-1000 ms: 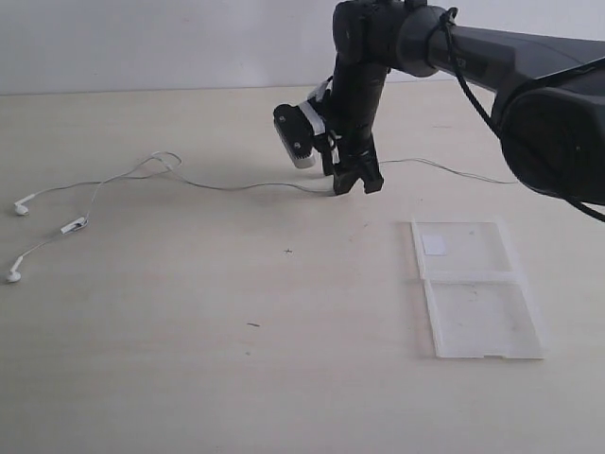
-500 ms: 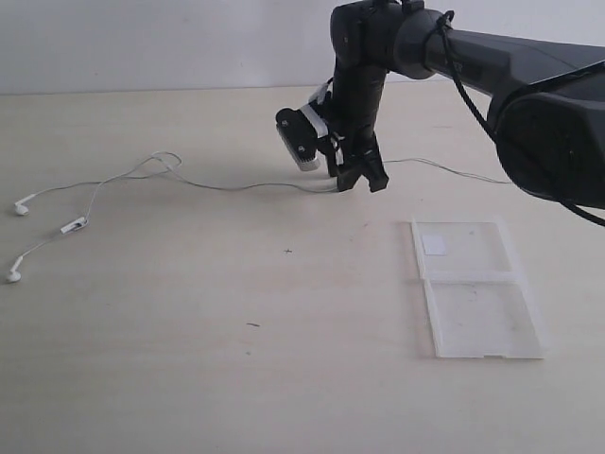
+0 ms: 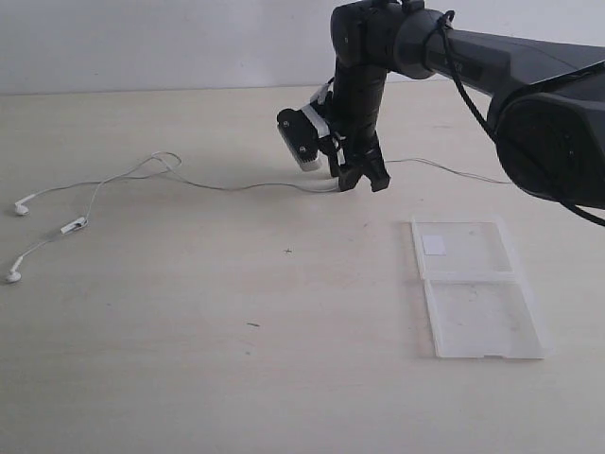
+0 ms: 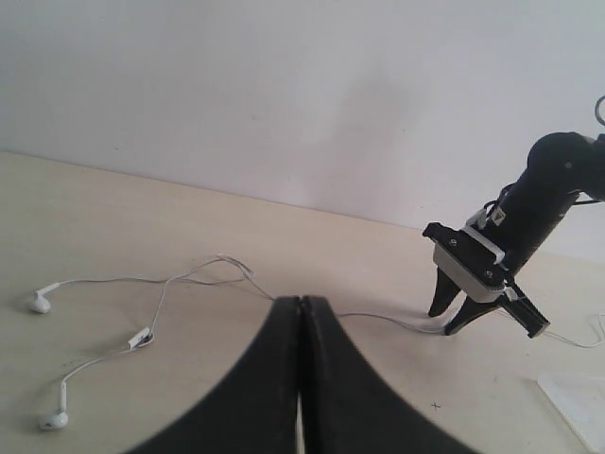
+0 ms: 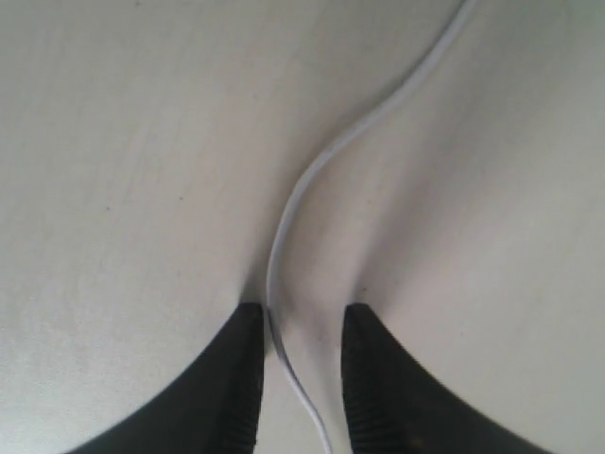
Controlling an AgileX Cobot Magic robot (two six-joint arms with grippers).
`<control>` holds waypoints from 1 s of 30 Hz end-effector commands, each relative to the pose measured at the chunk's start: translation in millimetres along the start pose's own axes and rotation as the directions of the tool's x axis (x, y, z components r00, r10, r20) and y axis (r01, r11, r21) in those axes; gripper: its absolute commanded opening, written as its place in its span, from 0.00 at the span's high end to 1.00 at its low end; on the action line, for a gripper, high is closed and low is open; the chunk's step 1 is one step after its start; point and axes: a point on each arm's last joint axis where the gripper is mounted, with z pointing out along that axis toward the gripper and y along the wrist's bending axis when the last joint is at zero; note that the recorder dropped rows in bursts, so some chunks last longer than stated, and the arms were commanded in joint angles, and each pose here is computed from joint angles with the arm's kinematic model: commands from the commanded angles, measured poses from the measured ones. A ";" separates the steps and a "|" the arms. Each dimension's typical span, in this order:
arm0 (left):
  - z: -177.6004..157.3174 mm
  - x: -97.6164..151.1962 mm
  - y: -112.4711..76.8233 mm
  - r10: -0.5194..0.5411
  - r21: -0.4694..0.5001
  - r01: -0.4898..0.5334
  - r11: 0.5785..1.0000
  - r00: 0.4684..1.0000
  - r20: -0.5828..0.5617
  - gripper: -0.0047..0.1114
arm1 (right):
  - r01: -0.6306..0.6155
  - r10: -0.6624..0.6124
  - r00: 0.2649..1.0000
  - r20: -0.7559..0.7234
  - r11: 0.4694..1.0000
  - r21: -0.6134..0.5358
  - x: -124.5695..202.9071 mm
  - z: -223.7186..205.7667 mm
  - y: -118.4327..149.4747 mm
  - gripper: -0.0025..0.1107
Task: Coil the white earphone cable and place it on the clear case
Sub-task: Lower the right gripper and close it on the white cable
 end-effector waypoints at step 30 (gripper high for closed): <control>-0.5 -0.3 0.2 0.000 -0.002 0.000 1.000 1.000 0.009 0.96 | -0.300 0.301 0.954 0.008 0.949 0.095 2.7 -49.1 -3.1 0.98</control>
